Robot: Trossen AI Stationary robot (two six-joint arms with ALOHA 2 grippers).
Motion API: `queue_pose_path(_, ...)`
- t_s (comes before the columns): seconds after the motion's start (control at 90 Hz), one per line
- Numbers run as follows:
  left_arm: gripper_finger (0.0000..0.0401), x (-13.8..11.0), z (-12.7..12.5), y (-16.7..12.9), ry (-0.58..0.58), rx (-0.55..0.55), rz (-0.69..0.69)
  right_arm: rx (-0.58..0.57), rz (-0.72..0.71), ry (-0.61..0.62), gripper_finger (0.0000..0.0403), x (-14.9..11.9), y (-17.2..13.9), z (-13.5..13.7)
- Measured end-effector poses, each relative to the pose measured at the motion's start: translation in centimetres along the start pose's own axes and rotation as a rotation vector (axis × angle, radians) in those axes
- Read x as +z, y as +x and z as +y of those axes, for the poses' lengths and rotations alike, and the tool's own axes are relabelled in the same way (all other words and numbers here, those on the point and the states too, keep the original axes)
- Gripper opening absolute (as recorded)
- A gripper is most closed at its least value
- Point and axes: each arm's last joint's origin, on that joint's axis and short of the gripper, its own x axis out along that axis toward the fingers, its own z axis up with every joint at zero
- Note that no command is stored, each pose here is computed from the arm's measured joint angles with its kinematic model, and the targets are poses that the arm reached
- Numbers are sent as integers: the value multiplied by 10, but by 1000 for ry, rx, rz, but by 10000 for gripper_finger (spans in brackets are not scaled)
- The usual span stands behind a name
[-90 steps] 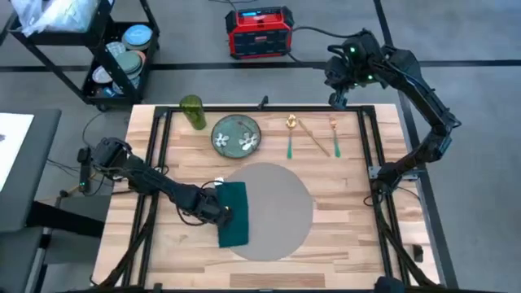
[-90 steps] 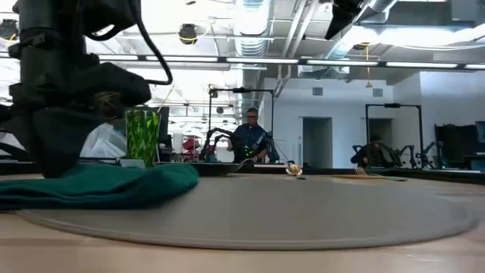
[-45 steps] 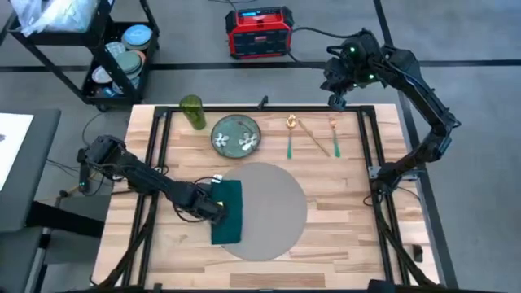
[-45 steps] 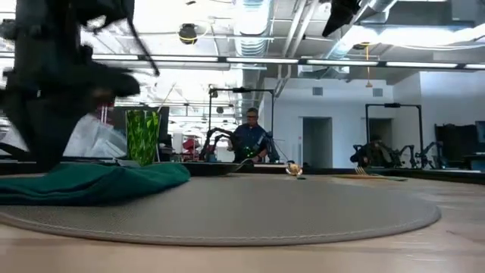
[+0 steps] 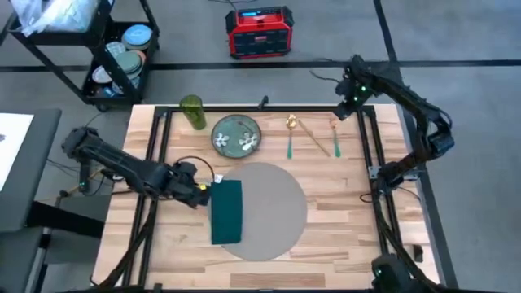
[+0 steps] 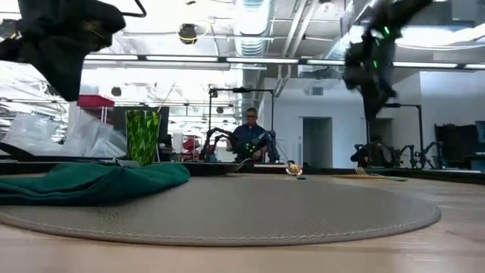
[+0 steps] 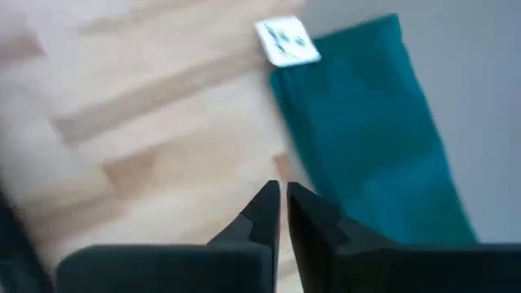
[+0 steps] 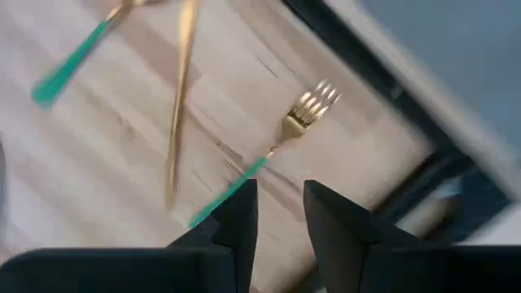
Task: Set table place
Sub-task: Put the green fork on the green napkin
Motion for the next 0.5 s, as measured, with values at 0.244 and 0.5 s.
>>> queue_pose_path(0.244, 65, 22, 23, -5, 149, 139, -91, -9, -57, 225, 93, -17, 57, -2)
queue_pose_path(0.5, 69, 32, 37, 9, 245, 170, 18, -41, -93, 325, 107, -18, 67, 4)
